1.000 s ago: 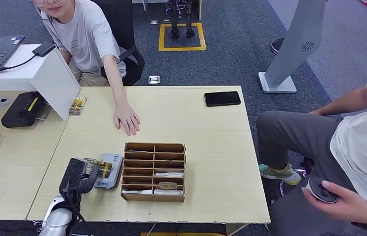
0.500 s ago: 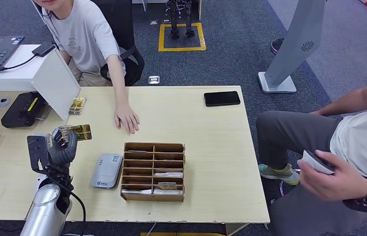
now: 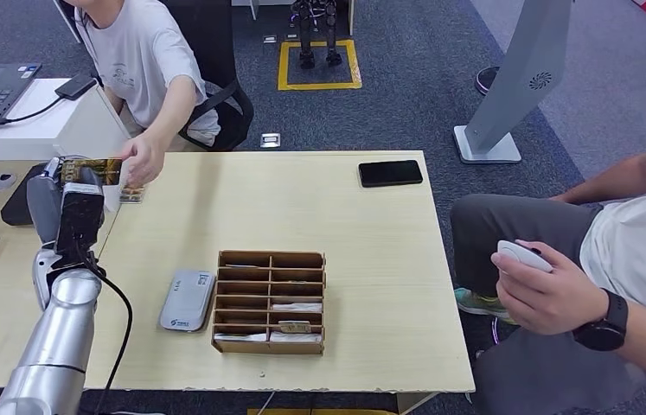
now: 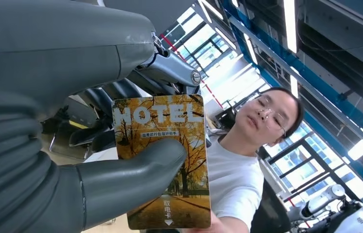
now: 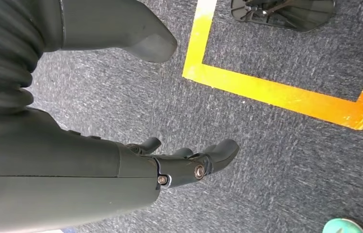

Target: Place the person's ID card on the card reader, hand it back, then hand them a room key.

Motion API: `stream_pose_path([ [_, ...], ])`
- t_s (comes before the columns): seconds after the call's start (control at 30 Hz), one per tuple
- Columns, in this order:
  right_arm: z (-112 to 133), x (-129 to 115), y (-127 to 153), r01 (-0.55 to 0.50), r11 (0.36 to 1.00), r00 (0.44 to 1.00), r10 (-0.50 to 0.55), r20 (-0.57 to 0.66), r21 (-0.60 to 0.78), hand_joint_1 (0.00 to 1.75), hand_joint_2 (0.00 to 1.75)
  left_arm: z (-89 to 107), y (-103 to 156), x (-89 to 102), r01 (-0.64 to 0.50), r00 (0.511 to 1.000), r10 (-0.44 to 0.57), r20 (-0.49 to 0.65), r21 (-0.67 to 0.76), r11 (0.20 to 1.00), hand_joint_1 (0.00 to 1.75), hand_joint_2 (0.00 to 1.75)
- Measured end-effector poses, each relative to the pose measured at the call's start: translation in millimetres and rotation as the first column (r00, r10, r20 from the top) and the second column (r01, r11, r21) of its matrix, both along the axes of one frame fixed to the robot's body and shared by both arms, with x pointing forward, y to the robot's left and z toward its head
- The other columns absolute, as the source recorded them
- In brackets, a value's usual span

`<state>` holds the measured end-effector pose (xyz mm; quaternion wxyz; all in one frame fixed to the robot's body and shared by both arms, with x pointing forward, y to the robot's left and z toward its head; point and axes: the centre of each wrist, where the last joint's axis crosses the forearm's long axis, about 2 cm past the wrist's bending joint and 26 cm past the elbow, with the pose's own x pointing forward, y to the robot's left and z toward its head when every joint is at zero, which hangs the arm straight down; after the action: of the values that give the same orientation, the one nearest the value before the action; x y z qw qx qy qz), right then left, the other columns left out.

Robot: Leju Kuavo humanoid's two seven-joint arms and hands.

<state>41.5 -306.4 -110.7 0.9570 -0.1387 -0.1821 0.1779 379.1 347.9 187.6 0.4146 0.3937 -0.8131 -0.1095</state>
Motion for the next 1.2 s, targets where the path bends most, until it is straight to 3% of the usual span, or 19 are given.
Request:
stream_pose_path([
  [0.4, 0, 1, 0, -0.015, 1.0, 1.0, 0.015, 0.005, 0.005, 0.0, 1.75, -3.5, 5, 4.8, -0.025, 1.0, 0.026, -0.013, 0.039, 0.999, 1.75, 1.75],
  [0.53, 0, 1, -1, -0.018, 1.0, 1.0, 0.018, -0.002, 0.003, 0.0, 1.75, -5.7, 4, 5.3, -0.02, 1.0, 0.021, -0.018, 0.048, 0.999, 0.0, 1.75],
  [0.73, 0, 1, -3, -0.013, 1.0, 1.0, 0.013, -0.009, -0.005, 0.0, 1.75, -8.1, 0, 5.4, -0.006, 0.998, 0.004, -0.055, -0.038, 0.999, 0.0, 1.75],
  [0.9, 0, 0, -3, -0.002, 1.0, 1.0, 0.002, -0.008, -0.005, 0.0, 1.75, -11.8, -4, 0.4, 0.059, 0.995, -0.068, -0.074, -0.123, 0.991, 0.0, 1.75],
  [1.07, 0, -4, -3, 0.006, 1.0, 1.0, -0.006, -0.02, -0.006, 0.0, 1.75, -14.9, 3, -24.0, 0.176, 0.982, -0.182, -0.055, -0.106, 0.979, 0.0, 1.75],
  [1.2, -1, -6, -3, 0.017, 1.0, 1.0, -0.017, -0.015, -0.003, 0.0, 1.75, -15.1, 3, -54.5, 0.313, 0.949, -0.313, -0.028, 0.007, 0.95, 0.0, 1.75],
])
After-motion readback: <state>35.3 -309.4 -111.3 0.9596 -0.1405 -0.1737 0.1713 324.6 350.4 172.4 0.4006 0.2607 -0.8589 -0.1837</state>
